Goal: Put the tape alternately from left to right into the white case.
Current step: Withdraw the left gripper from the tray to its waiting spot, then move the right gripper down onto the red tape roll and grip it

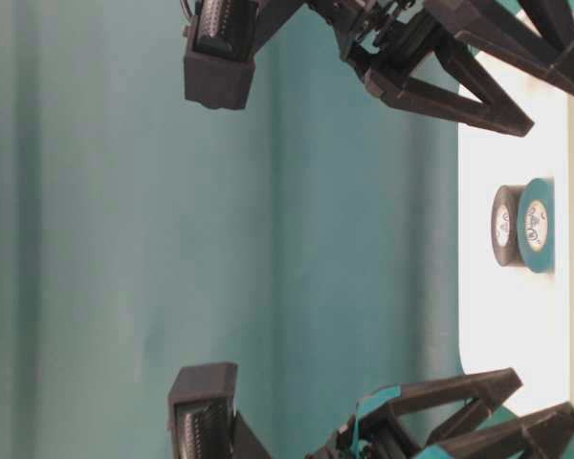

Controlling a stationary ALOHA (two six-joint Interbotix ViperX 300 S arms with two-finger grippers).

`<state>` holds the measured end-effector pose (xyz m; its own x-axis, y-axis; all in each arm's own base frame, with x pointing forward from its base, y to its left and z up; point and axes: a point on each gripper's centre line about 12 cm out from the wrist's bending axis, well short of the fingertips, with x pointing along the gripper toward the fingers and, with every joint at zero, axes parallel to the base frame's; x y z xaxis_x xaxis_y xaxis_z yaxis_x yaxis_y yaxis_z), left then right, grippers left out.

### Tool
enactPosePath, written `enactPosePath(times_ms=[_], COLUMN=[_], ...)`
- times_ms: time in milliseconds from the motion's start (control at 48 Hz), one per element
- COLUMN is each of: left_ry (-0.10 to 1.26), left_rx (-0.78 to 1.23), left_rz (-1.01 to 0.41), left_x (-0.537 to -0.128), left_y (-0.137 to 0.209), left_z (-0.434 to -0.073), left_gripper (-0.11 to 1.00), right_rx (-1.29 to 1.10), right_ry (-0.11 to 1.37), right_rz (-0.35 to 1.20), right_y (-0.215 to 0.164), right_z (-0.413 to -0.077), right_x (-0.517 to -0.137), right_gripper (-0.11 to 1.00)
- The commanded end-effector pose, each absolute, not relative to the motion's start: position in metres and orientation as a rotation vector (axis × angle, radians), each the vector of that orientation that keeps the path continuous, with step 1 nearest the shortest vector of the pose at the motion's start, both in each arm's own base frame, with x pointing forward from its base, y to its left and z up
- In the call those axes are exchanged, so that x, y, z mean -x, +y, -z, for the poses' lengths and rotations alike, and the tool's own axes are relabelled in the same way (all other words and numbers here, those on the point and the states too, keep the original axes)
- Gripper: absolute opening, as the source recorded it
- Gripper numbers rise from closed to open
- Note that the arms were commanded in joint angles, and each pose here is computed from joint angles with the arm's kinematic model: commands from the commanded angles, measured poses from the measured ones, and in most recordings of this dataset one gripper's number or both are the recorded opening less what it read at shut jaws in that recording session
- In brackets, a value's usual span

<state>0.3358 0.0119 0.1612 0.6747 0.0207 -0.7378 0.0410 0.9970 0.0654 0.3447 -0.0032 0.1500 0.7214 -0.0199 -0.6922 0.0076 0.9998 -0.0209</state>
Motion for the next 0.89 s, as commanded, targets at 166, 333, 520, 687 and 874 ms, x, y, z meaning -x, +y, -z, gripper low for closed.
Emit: enactPosePath(times_ms=[166, 333, 520, 687, 874], left_ry=[0.792, 0.792, 0.792, 0.792, 0.789], left_rx=[-0.078, -0.078, -0.079, -0.078, -0.078], left_rz=[0.01, 0.01, 0.01, 0.01, 0.009], left_x=[-0.336, -0.336, -0.337, -0.337, -0.338], left_y=[0.011, 0.011, 0.011, 0.011, 0.011], left_z=[-0.172, -0.172, -0.172, -0.171, -0.172], left_gripper=[1.0, 1.0, 1.0, 1.0, 1.0], right_rx=[0.011, 0.01, 0.01, 0.006, 0.01], right_ry=[0.731, 0.73, 0.728, 0.716, 0.68], right_rz=[0.009, 0.01, 0.008, 0.0, -0.041], right_y=[-0.002, -0.002, -0.002, 0.0, 0.012], right_z=[-0.157, -0.157, -0.158, -0.159, -0.163], right_x=[-0.348, -0.348, -0.348, -0.349, -0.352], right_gripper=[0.87, 0.87, 0.87, 0.87, 0.87])
